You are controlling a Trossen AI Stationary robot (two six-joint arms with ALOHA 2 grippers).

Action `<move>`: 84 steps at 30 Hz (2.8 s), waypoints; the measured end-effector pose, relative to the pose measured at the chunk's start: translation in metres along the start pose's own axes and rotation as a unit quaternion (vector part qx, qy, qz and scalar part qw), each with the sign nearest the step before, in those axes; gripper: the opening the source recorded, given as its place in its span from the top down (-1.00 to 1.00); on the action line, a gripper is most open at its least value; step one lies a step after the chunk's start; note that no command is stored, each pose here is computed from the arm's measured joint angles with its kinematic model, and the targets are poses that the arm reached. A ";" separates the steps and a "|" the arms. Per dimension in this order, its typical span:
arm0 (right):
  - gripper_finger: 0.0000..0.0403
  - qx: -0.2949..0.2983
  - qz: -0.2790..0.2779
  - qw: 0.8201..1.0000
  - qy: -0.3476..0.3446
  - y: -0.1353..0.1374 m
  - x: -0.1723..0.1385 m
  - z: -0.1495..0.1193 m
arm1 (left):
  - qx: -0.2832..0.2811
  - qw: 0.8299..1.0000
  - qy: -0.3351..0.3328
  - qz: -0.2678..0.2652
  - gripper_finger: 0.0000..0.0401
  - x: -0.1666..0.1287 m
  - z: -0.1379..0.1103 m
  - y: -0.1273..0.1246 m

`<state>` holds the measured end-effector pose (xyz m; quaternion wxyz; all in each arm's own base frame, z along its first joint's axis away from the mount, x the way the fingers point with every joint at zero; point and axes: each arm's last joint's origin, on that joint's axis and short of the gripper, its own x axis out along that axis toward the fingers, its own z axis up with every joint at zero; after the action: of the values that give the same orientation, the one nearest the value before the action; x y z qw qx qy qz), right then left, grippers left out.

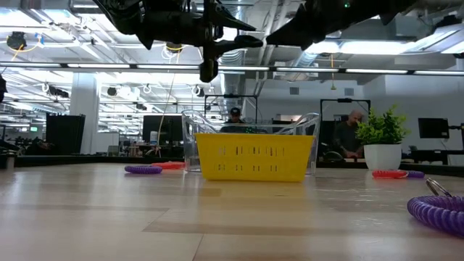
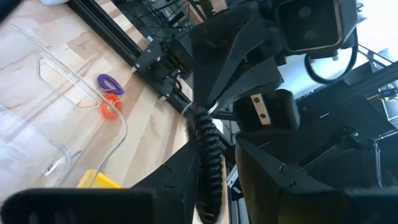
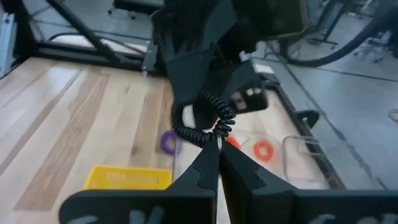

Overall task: Sort spring keychains
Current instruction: Put the black spring keychain into the top transparent bin

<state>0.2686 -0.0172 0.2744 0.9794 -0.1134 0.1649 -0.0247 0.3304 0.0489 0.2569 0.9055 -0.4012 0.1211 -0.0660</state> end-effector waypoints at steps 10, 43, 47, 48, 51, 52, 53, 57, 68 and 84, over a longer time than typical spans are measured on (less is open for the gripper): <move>0.99 -0.002 0.010 1.000 0.000 0.004 0.003 -0.001 | 0.008 1.000 0.005 -0.004 0.51 0.000 0.000 0.000; 0.84 0.020 0.009 1.000 -0.001 0.004 0.003 0.000 | 0.021 1.000 0.003 -0.003 0.84 -0.002 0.003 0.004; 0.66 0.021 0.008 1.000 -0.001 0.004 0.003 0.000 | 0.024 1.000 0.004 -0.003 0.82 -0.002 0.003 0.004; 0.61 0.021 0.007 1.000 0.000 0.003 0.003 -0.001 | 0.024 1.000 0.003 -0.002 0.81 -0.002 0.004 0.004; 0.50 0.022 0.004 1.000 0.000 0.002 0.003 -0.001 | 0.024 1.000 -0.001 0.001 0.81 -0.003 0.005 0.005; 0.48 0.022 0.003 1.000 0.001 0.002 0.003 -0.001 | 0.024 1.000 -0.001 0.001 0.82 -0.003 0.005 0.005; 0.45 0.022 0.002 1.000 0.001 0.002 0.003 -0.001 | 0.024 1.000 -0.001 0.001 0.82 -0.003 0.005 0.005; 0.39 0.022 0.003 1.000 0.001 0.002 0.003 -0.001 | 0.023 1.000 -0.004 0.005 0.80 -0.004 0.006 0.007; 0.40 0.035 0.004 0.999 0.004 0.002 0.003 -0.002 | 0.056 0.995 -0.051 0.058 0.78 -0.008 0.015 0.015; 0.39 0.098 0.037 0.992 0.073 0.001 -0.008 -0.012 | 0.129 0.968 -0.128 0.170 0.75 -0.018 0.030 0.031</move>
<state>0.2570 -0.0186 0.2654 0.9715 -0.0090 0.2366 -0.0122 0.3222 0.0945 0.2561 0.9555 -0.2596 0.0614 0.1261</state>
